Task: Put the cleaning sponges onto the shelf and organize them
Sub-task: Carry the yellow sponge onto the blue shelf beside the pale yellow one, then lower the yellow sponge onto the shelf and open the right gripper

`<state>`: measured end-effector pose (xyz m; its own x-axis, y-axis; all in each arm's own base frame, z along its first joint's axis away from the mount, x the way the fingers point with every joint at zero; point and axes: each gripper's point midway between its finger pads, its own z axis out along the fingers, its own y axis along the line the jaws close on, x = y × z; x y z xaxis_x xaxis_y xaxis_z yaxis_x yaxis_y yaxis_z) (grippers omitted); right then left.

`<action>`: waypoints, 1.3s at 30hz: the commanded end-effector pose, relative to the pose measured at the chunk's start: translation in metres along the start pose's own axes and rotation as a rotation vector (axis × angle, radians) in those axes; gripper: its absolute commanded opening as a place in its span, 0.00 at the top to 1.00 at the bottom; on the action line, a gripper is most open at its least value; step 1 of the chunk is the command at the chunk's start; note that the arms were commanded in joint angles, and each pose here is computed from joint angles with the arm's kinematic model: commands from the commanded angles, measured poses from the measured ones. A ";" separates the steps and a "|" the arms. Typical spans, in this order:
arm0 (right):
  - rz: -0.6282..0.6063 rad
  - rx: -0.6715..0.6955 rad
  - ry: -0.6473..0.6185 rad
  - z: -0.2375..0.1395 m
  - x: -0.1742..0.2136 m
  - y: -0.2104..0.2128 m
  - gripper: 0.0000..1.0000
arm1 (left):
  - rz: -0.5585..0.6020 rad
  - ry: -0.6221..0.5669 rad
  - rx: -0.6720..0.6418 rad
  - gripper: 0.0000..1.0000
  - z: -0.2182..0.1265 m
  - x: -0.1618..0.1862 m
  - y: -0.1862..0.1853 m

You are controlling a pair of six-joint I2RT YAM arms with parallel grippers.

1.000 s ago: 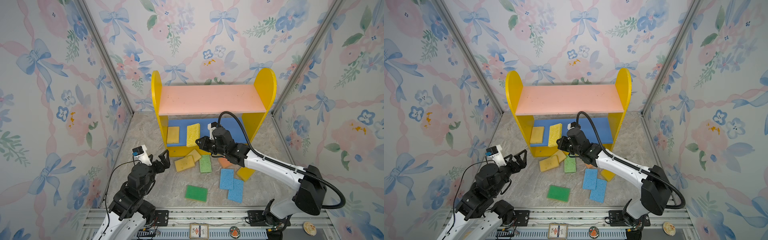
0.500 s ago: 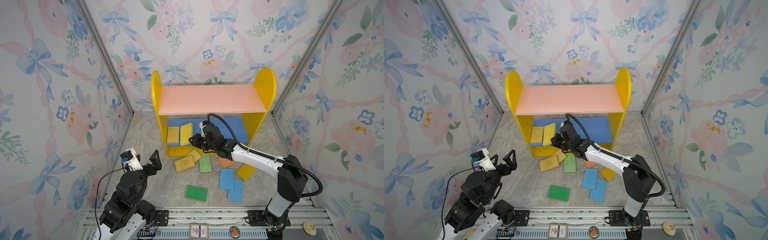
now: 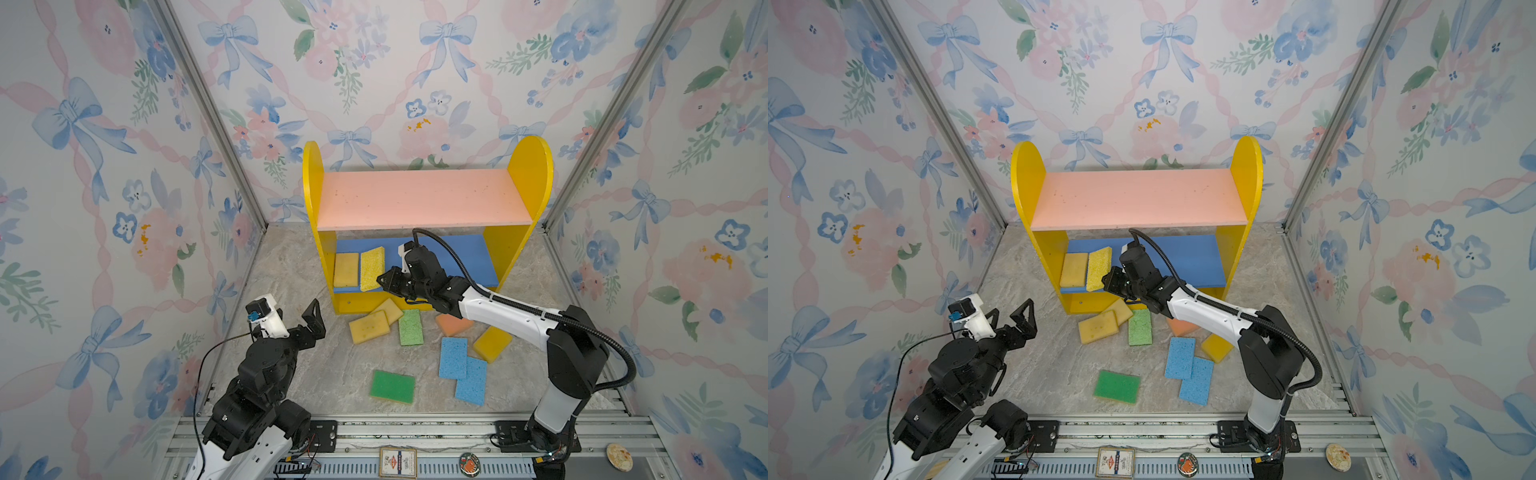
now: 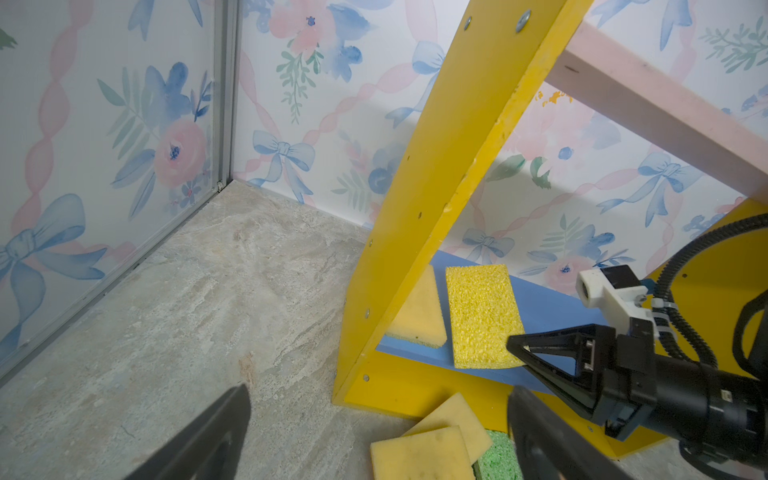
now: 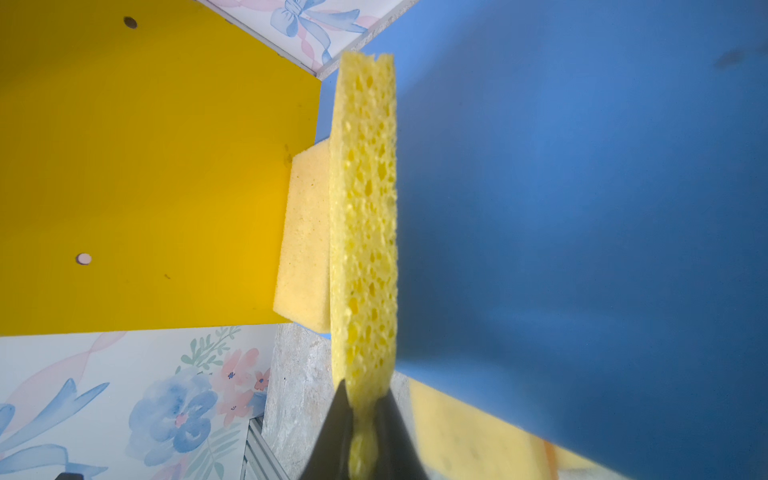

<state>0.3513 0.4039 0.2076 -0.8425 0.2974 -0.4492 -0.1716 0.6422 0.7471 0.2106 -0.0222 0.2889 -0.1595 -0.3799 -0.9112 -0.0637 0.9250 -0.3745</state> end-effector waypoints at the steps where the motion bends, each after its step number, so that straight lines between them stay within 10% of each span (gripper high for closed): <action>1: 0.014 -0.031 -0.028 0.002 -0.016 0.010 0.87 | 0.034 0.017 -0.015 0.02 0.002 0.007 0.003; 18: 0.024 -0.019 -0.007 0.016 -0.015 0.002 0.80 | 0.040 0.026 -0.013 0.02 0.003 0.008 0.002; 29: 0.018 0.005 0.000 0.017 -0.012 -0.009 0.56 | 0.042 0.028 -0.013 0.02 0.004 0.009 0.002; 39: -0.165 0.175 0.068 0.018 0.000 -0.023 0.49 | 0.038 0.024 -0.011 0.02 0.003 0.008 0.002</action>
<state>0.3649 0.4059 0.1896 -0.8520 0.2089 -0.4802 -0.1902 0.7309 0.6555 0.2121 -0.0232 0.2843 -0.1758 -0.3652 -0.9142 -0.0677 0.9309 -0.3589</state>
